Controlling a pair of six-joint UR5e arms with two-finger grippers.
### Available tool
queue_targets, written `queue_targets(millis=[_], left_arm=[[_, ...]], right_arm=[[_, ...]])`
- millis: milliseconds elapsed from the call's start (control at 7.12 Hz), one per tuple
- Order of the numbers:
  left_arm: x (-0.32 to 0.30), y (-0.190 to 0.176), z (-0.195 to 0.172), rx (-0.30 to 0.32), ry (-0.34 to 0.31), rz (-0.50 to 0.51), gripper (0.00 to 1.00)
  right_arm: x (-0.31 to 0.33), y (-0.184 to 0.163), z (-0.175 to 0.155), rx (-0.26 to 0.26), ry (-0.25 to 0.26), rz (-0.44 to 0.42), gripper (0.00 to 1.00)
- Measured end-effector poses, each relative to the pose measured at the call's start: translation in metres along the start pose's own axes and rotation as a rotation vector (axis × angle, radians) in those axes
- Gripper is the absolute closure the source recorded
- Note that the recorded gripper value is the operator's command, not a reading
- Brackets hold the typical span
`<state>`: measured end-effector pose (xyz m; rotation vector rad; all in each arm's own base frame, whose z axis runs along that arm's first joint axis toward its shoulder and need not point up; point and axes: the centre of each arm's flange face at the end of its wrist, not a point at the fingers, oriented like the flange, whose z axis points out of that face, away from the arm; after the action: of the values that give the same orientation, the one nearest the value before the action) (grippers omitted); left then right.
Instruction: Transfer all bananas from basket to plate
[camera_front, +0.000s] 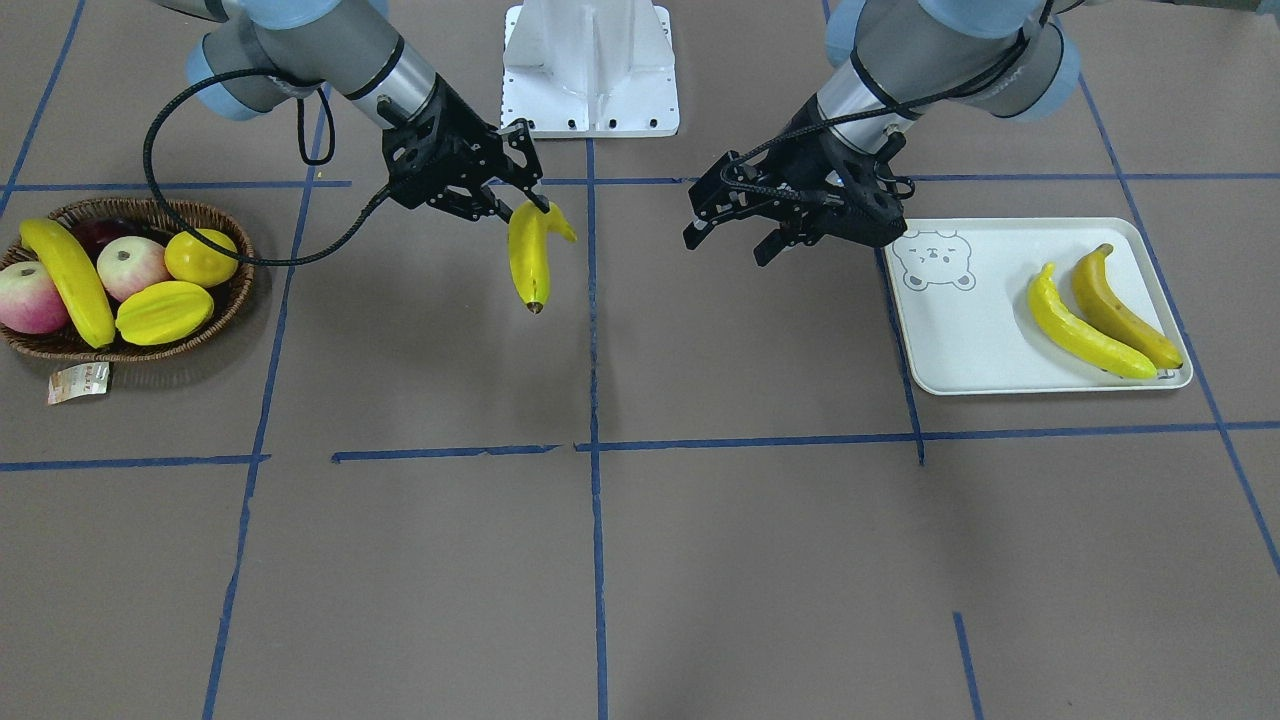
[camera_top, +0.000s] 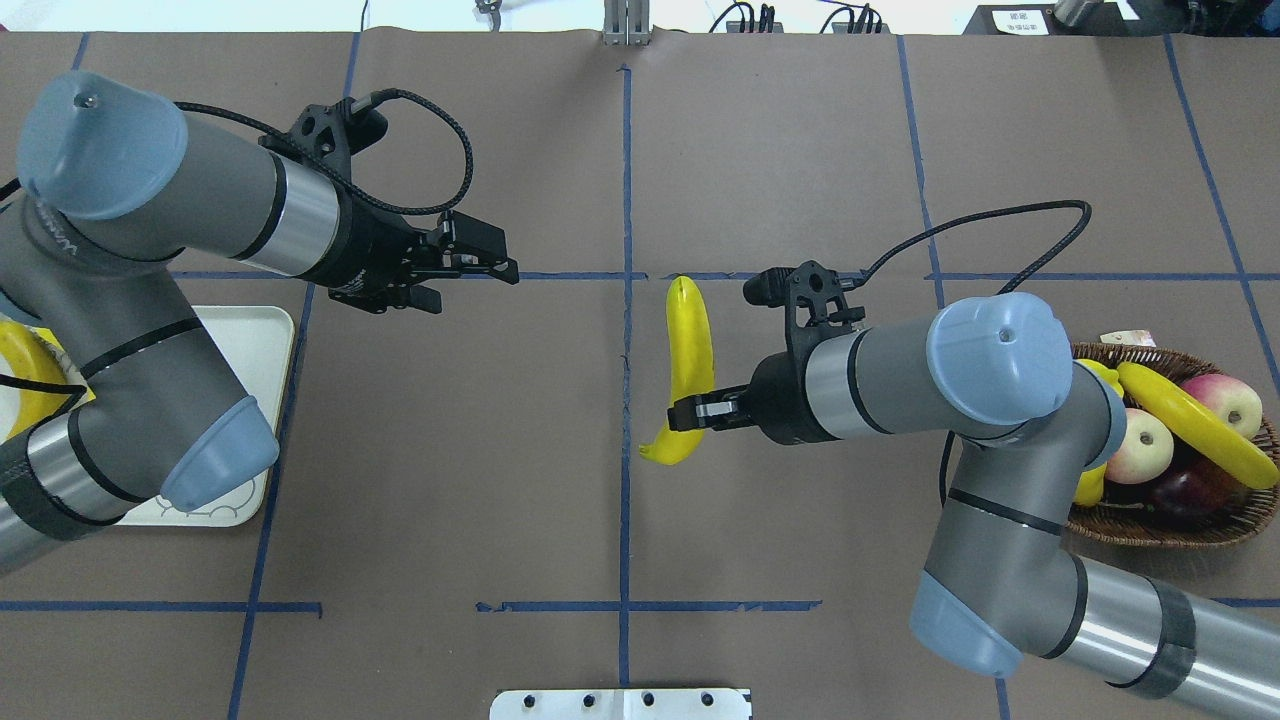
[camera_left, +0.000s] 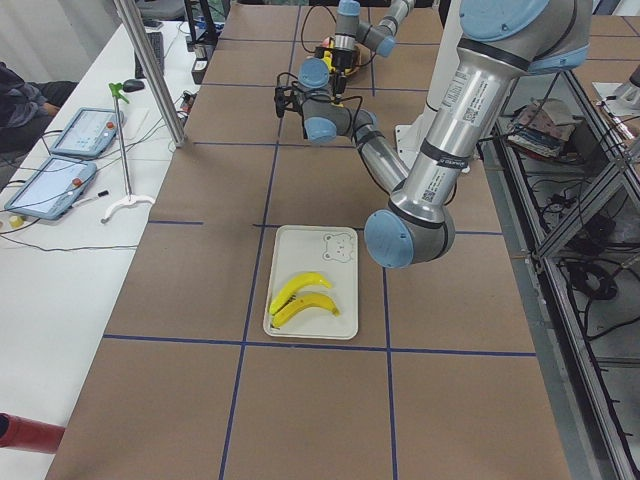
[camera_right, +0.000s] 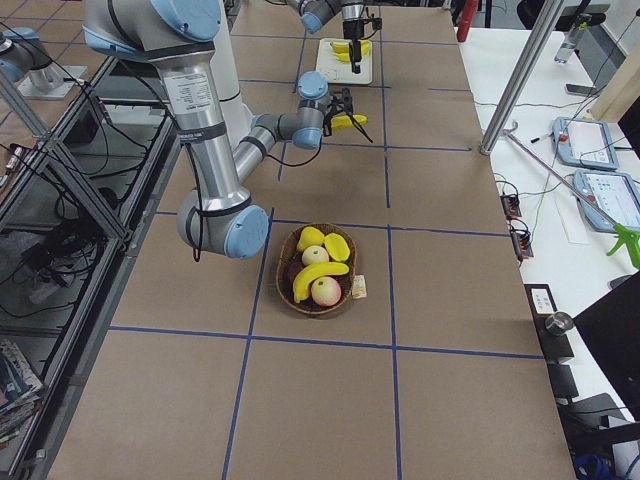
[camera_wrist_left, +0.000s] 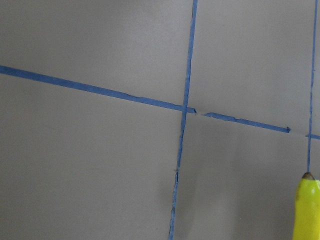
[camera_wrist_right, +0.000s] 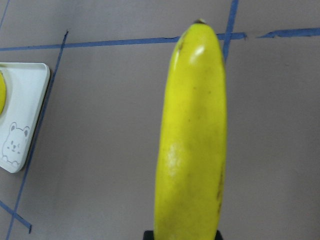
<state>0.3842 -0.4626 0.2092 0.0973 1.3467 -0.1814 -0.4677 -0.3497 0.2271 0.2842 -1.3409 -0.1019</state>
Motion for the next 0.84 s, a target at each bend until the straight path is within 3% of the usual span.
queue_targets(millis=[421, 842], left_arm=[[-0.006, -0.003, 0.027, 0.002, 0.112, 0.027, 0.01], [0.01, 0.027, 0.047, -0.029, 0.189, 0.056, 0.01]], right_arm=[[-0.032, 0.023, 0.018, 0.034, -0.071, 0.009, 0.92], [-0.04, 0.031, 0.025, 0.042, -0.09, 0.011, 0.92]])
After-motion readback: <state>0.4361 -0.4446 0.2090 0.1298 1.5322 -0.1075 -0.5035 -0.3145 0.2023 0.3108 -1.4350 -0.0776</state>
